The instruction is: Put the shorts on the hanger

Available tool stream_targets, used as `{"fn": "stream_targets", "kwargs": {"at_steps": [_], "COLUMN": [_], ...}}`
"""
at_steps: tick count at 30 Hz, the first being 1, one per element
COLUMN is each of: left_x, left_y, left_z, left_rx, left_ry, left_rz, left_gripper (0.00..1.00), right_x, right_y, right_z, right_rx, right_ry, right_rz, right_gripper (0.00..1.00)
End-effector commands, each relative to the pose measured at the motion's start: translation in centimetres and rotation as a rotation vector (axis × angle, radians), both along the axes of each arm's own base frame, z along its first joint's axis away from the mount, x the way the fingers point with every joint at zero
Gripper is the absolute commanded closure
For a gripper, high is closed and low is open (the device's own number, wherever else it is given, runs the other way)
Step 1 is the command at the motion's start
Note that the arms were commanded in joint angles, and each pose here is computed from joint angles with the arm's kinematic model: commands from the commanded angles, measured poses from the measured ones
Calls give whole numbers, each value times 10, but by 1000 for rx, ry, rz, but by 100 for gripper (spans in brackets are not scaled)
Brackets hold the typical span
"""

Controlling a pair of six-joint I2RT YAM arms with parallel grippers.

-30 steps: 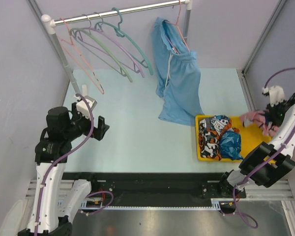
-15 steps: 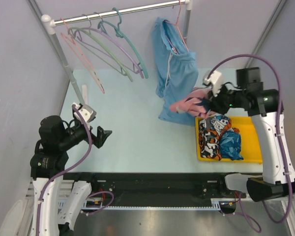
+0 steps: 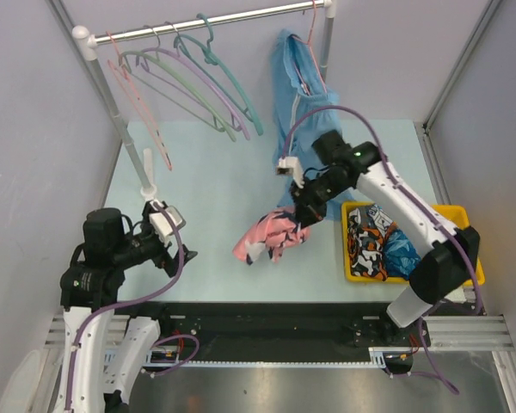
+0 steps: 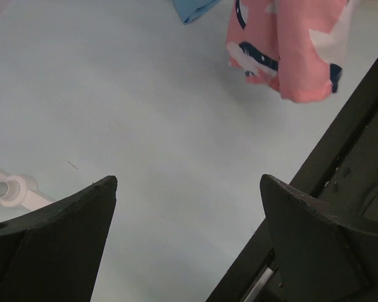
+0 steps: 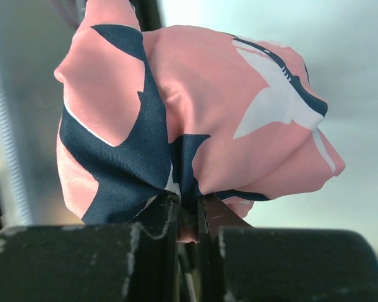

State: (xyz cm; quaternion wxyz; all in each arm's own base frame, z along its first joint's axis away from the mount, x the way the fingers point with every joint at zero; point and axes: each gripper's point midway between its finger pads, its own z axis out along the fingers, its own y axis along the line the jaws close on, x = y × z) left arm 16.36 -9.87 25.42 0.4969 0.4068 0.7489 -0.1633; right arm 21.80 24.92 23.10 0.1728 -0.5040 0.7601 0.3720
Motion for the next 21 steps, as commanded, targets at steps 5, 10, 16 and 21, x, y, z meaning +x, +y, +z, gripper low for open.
{"fn": "stream_targets", "kwargs": {"at_steps": [5, 10, 16, 21], "left_x": [2, 15, 11, 8], "left_y": [-14, -27, -39, -48], "left_z": [7, -4, -37, -69], "left_rx": [36, 109, 208, 284], "left_ry": [-94, -104, -87, -71], "left_rz": [-174, -248, -360, -430], "left_gripper": [2, 3, 4, 5], "right_x": [-39, -31, -5, 48], "right_y": [55, 70, 53, 28], "right_z": [-7, -49, -129, -117], "right_rx": [179, 112, -133, -147], "right_ry": [393, 571, 569, 440], "right_rz": [119, 6, -237, -377], "right_gripper": [100, 100, 24, 18]}}
